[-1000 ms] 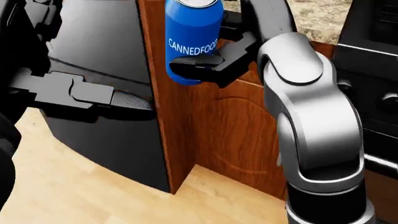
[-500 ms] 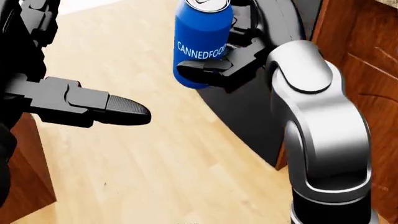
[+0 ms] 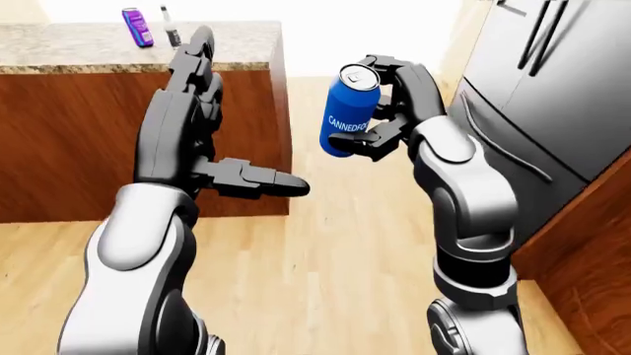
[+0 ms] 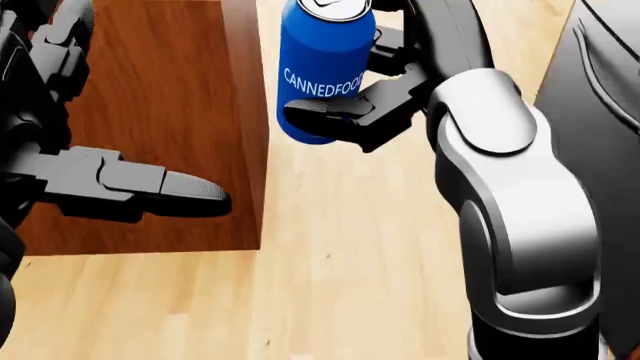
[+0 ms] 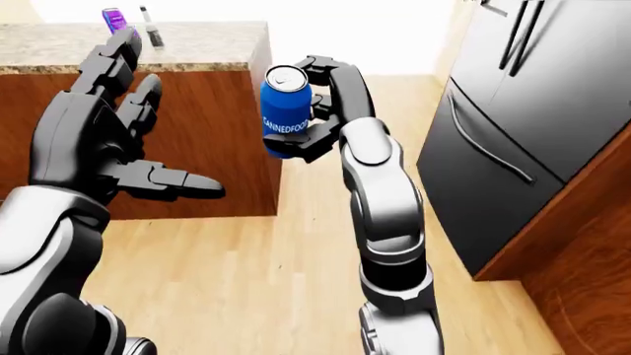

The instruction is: Move the drinks to the dining counter.

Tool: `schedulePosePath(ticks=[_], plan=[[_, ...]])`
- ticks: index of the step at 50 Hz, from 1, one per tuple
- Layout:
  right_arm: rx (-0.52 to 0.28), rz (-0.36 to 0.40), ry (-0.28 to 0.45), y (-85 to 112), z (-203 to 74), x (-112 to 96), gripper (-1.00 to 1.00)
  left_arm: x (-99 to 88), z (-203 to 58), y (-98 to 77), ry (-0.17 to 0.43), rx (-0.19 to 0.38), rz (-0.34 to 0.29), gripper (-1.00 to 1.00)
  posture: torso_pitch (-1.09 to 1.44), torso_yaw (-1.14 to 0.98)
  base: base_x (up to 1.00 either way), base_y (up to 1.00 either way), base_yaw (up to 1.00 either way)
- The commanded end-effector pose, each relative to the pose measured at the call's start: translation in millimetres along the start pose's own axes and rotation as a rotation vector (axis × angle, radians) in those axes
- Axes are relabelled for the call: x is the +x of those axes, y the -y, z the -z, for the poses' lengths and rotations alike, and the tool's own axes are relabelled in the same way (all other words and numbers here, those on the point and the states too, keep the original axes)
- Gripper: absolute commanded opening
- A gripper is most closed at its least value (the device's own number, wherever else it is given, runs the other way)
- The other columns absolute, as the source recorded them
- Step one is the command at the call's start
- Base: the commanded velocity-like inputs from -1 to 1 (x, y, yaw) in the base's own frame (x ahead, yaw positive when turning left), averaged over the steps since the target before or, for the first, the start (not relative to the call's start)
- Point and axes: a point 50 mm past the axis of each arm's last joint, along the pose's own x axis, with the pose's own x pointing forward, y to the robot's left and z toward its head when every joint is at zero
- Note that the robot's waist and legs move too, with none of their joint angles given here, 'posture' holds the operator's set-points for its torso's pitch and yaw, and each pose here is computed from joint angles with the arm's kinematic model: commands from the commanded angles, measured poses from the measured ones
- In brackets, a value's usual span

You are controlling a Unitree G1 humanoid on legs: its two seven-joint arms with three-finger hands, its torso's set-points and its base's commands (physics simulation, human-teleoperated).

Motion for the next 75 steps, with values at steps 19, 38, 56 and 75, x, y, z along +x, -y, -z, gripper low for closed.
schedulePosePath(ticks=[19,38,56,75], plan=[[0.008,-0.024,0.144,-5.1,-22,-8,-1.00,-0.7,-12,-2.3,0.080,0.010,-0.030,1.00,0.00,0.00,0.32,0.02,0.81],[0.031,-0.014,0.172,3.5,-38,-15,-1.00,-2.1,-19,-6.2,0.094,0.015,-0.035,1.00,0.00,0.00,1.00,0.00,0.00],[0.051,-0.006,0.202,9.6,-50,-23,-1.00,-6.9,-22,-12.9,0.098,0.012,-0.053,1.00,0.00,0.00,0.41,0.00,0.00],[0.047,0.005,0.208,13.3,-51,-25,-1.00,-5.5,-23,-10.6,0.098,0.013,-0.048,1.00,0.00,0.00,0.18,0.00,0.00]])
